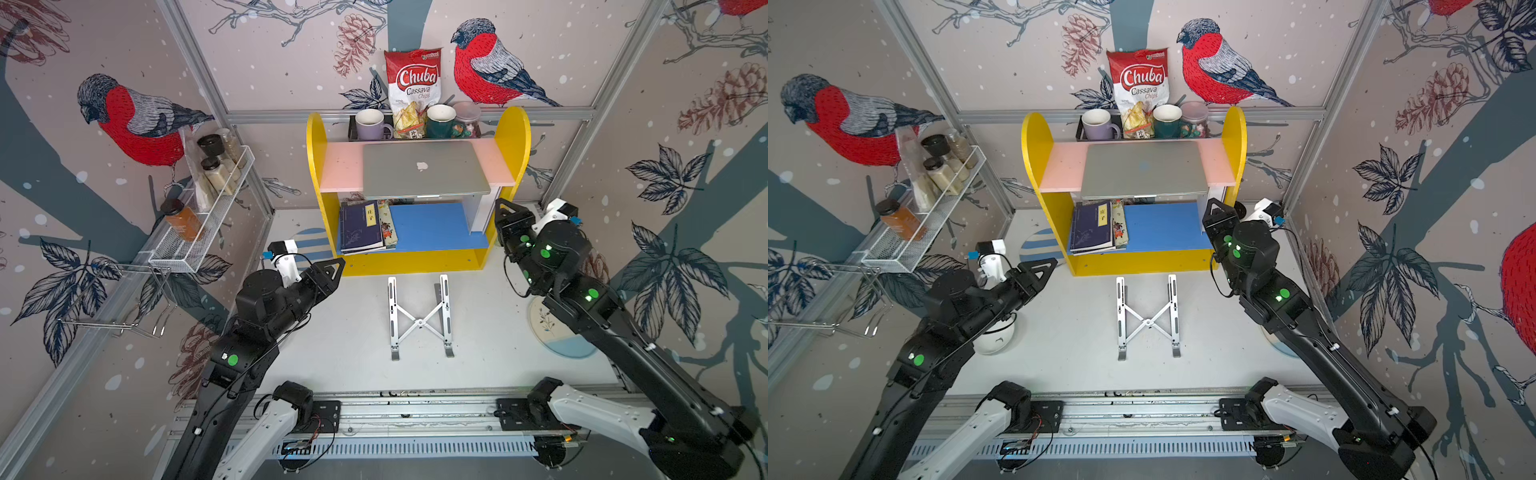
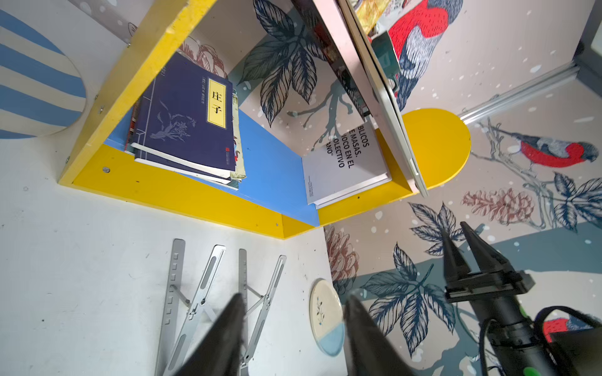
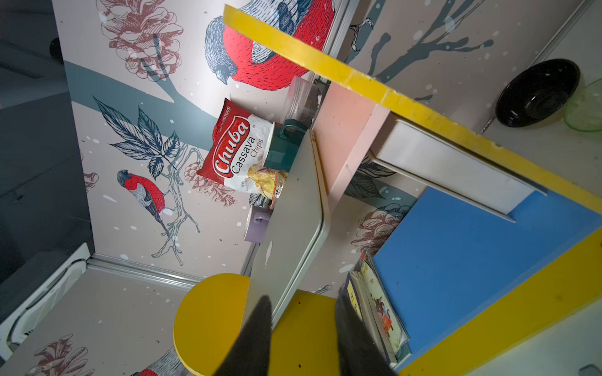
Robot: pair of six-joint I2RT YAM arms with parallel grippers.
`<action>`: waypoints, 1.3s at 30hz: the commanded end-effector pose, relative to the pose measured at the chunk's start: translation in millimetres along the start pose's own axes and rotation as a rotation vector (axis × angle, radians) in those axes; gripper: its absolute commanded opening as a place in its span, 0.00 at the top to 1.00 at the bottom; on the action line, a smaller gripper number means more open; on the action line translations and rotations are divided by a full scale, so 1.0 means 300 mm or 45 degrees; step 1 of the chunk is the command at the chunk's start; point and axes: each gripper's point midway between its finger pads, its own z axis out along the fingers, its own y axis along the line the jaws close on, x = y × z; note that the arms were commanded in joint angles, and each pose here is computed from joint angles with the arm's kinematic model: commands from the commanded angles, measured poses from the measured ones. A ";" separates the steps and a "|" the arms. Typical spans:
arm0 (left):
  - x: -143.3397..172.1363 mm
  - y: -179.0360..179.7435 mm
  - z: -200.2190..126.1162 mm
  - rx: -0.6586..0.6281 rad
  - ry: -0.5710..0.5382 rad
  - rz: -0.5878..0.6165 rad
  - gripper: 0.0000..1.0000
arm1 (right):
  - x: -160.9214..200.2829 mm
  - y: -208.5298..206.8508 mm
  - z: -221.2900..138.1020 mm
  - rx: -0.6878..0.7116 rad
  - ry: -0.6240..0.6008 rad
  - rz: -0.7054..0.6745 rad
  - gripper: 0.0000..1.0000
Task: Close the laptop lid and set it aside
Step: Place the laptop on the shelf.
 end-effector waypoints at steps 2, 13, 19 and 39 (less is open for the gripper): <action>0.020 -0.029 0.002 -0.023 0.075 0.121 1.00 | -0.004 -0.013 -0.036 0.111 0.100 -0.378 1.00; 0.072 -0.201 0.163 -0.058 0.218 0.350 1.00 | 0.195 0.090 0.059 0.181 0.521 -0.783 1.00; 0.060 -0.265 0.264 -0.078 0.244 0.415 1.00 | 0.236 0.099 0.038 0.144 0.534 -0.815 1.00; -0.015 -0.329 0.438 -0.109 0.152 0.445 1.00 | 0.229 0.033 0.202 0.193 0.633 -0.734 1.00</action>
